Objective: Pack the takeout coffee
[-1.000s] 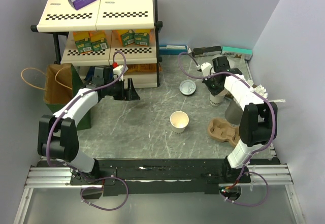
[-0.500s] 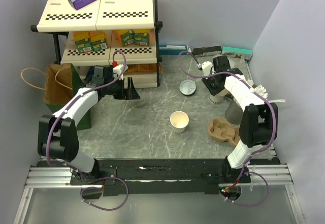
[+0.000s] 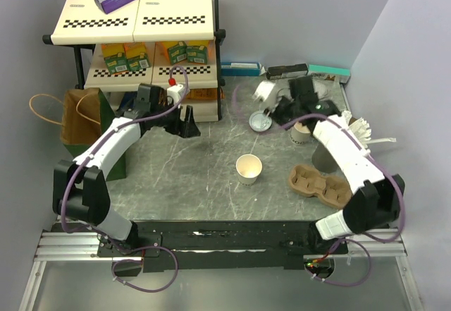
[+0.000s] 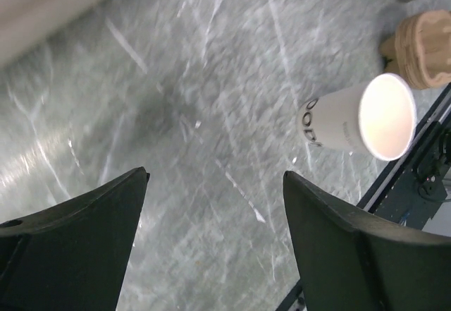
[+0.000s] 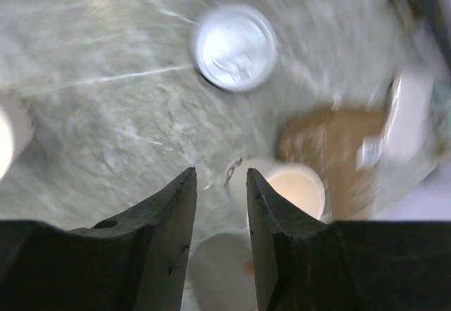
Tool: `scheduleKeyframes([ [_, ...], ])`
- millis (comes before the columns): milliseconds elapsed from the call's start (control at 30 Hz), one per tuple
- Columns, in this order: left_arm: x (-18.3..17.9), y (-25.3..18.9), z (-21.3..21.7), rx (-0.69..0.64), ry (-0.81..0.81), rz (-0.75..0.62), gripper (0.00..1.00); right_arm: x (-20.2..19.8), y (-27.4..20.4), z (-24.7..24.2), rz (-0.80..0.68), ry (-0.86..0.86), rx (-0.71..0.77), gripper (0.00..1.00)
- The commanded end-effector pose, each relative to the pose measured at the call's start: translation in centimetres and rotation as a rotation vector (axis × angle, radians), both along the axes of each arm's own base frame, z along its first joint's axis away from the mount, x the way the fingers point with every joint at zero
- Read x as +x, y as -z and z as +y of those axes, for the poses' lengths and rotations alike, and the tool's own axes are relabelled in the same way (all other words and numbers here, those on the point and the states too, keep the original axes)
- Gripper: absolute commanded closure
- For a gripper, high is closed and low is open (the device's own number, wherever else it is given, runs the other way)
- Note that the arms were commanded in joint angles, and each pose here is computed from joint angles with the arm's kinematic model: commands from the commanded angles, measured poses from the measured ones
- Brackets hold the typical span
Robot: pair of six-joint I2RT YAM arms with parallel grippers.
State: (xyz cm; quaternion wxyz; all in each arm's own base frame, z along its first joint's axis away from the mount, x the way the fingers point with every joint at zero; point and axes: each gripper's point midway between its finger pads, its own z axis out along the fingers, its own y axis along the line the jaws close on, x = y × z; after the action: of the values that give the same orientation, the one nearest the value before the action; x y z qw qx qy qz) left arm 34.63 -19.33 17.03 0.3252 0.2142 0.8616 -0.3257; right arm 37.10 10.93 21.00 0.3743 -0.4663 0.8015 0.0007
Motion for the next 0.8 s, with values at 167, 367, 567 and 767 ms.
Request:
scheduleKeyframes([
  [167, -0.3, -3.9, 0.1, 0.008, 0.031, -0.128, 0.16, -1.6, 3.8, 6.4, -0.089, -0.777, -0.388, 0.60],
  [367, -1.8, -5.2, 1.3, 0.014, 0.005, -0.206, 0.16, 1.4, 5.5, 6.2, 0.083, -0.797, -0.508, 0.63],
  [567, -3.1, -5.5, 2.6, 0.006, -0.026, -0.232, 0.16, 2.2, 8.4, 4.2, 0.207, -0.807, -0.650, 0.64],
  [767, -3.4, -5.6, 3.0, -0.001, -0.037, -0.240, 0.15, 4.0, 11.0, 2.9, 0.256, -0.730, -0.751, 0.64],
])
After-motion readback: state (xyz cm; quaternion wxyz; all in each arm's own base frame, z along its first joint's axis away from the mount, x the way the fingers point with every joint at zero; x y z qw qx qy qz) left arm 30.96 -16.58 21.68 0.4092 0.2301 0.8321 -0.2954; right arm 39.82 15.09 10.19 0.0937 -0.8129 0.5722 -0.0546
